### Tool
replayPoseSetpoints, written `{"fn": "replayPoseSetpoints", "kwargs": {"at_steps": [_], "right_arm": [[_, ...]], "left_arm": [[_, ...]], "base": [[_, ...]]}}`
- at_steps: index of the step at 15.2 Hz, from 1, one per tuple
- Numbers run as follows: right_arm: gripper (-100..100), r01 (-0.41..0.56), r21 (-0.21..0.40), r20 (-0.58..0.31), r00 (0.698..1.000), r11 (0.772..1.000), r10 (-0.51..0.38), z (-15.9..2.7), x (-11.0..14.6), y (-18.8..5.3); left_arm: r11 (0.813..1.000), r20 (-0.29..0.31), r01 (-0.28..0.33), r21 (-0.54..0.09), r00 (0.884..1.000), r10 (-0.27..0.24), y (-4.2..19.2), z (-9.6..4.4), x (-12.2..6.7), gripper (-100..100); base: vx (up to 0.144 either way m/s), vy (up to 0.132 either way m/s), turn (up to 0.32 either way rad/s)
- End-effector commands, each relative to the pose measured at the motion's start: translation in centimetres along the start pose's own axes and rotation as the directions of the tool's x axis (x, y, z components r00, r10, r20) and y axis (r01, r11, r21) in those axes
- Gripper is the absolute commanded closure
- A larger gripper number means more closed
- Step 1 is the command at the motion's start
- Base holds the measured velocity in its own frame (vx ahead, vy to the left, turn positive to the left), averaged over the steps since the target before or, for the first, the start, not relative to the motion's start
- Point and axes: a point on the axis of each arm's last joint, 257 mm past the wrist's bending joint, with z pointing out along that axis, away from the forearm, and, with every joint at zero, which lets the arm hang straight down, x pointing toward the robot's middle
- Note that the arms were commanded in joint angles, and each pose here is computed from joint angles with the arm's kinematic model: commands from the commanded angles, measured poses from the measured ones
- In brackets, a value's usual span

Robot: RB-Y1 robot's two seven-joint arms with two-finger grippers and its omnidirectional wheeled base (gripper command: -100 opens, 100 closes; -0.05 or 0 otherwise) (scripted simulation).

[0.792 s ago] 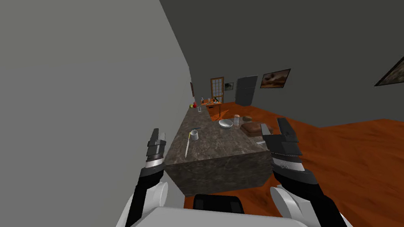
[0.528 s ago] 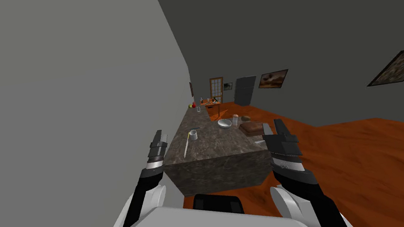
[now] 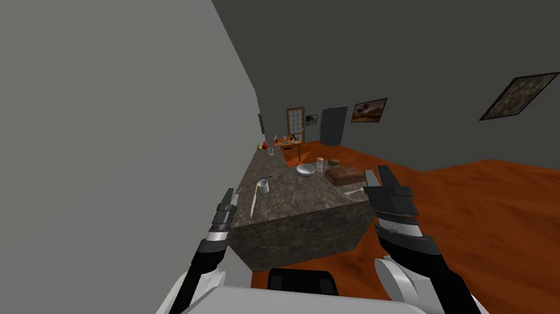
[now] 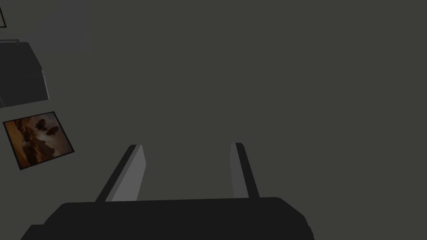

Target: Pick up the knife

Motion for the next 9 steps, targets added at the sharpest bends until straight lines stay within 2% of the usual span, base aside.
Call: {"fn": "replayPoseSetpoints", "kwargs": {"at_steps": [1, 2, 4, 5, 6, 7, 8, 9], "right_arm": [[0, 0.000, 0.000, 0.000, 1.000, 1.000, 0.000, 0.0, 0.0, 0.0], [0, 0.000, 0.000, 0.000, 1.000, 1.000, 0.000, 0.0, 0.0, 0.0], [0, 0.000, 0.000, 0.000, 1.000, 1.000, 0.000, 0.0, 0.0, 0.0], [0, 0.000, 0.000, 0.000, 1.000, 1.000, 0.000, 0.0, 0.0, 0.0], [0, 0.000, 0.000, 0.000, 1.000, 1.000, 0.000, 0.0, 0.0, 0.0], [0, 0.000, 0.000, 0.000, 1.000, 1.000, 0.000, 0.0, 0.0, 0.0], [0, 0.000, 0.000, 0.000, 1.000, 1.000, 0.000, 0.0, 0.0, 0.0], [0, 0.000, 0.000, 0.000, 1.000, 1.000, 0.000, 0.0, 0.0, 0.0]], "left_arm": [[1.000, -0.047, 0.004, -0.028, 0.999, -0.006, 1.2, -0.9, 0.8, -100], [0.997, -0.074, 0.029, -0.069, 0.997, -0.034, 2.7, -2.1, 1.6, -100], [0.998, -0.095, 0.016, -0.068, 0.995, -0.022, 2.7, -2.1, 1.7, -100], [0.993, -0.129, 0.037, -0.113, 0.990, -0.051, 4.4, -3.4, 2.7, -100], [0.993, -0.144, 0.028, -0.112, 0.989, -0.044, 4.4, -3.5, 2.7, -100], [0.985, -0.170, 0.053, -0.162, 0.982, -0.080, 6.0, -5.0, 3.6, -100], [0.986, -0.191, 0.039, -0.161, 0.979, -0.070, 6.1, -5.1, 3.6, -100], [0.974, -0.211, 0.066, -0.215, 0.971, -0.113, 7.7, -6.8, 4.5, -100]], "base": [[-0.038, -0.053, -0.092], [-0.040, -0.057, -0.117], [-0.030, -0.047, -0.085], [-0.031, -0.050, -0.101], [-0.032, -0.053, -0.125], [-0.041, -0.069, -0.214], [-0.044, -0.068, -0.157], [-0.043, -0.069, -0.169]]}}
